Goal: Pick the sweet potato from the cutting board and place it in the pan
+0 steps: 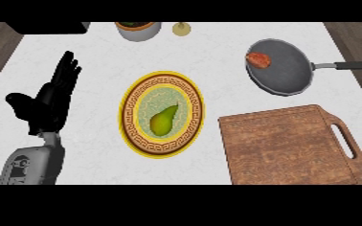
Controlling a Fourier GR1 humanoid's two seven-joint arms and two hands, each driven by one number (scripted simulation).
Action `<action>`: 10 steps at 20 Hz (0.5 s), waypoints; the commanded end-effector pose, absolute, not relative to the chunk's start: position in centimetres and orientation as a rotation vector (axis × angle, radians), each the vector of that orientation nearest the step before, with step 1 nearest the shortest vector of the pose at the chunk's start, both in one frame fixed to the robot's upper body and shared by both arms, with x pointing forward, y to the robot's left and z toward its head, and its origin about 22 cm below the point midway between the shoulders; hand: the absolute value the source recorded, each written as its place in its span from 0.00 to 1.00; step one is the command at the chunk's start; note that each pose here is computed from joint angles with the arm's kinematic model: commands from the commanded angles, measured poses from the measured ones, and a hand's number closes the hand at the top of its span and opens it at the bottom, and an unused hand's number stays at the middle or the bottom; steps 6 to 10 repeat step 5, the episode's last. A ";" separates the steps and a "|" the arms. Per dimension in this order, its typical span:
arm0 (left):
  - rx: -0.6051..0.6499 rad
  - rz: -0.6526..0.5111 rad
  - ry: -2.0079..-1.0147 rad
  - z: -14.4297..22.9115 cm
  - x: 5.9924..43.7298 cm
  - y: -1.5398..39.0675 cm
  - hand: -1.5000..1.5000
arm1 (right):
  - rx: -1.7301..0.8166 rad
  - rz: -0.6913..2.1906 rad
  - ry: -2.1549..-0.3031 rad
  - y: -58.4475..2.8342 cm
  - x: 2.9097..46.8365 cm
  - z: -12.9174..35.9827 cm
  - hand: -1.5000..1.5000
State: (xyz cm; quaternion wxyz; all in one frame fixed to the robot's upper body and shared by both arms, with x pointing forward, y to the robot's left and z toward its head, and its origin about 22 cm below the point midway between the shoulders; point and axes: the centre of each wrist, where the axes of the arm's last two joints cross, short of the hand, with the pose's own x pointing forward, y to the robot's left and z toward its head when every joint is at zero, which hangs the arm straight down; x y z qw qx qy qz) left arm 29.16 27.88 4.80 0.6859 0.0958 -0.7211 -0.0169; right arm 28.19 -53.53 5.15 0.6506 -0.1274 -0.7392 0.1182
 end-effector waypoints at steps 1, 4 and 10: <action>0.212 -0.043 -1.594 4.8 29.5 27.7 0.50 | -0.061 0.312 -1.756 -54.3 26.7 4.7 0.00; 0.220 -0.049 -1.610 5.1 28.4 29.2 0.50 | -0.109 0.338 -1.748 -55.1 25.3 4.7 0.00; 0.227 -0.036 -1.621 4.7 29.9 28.3 0.50 | -0.106 0.365 -1.744 -55.1 25.5 5.4 0.00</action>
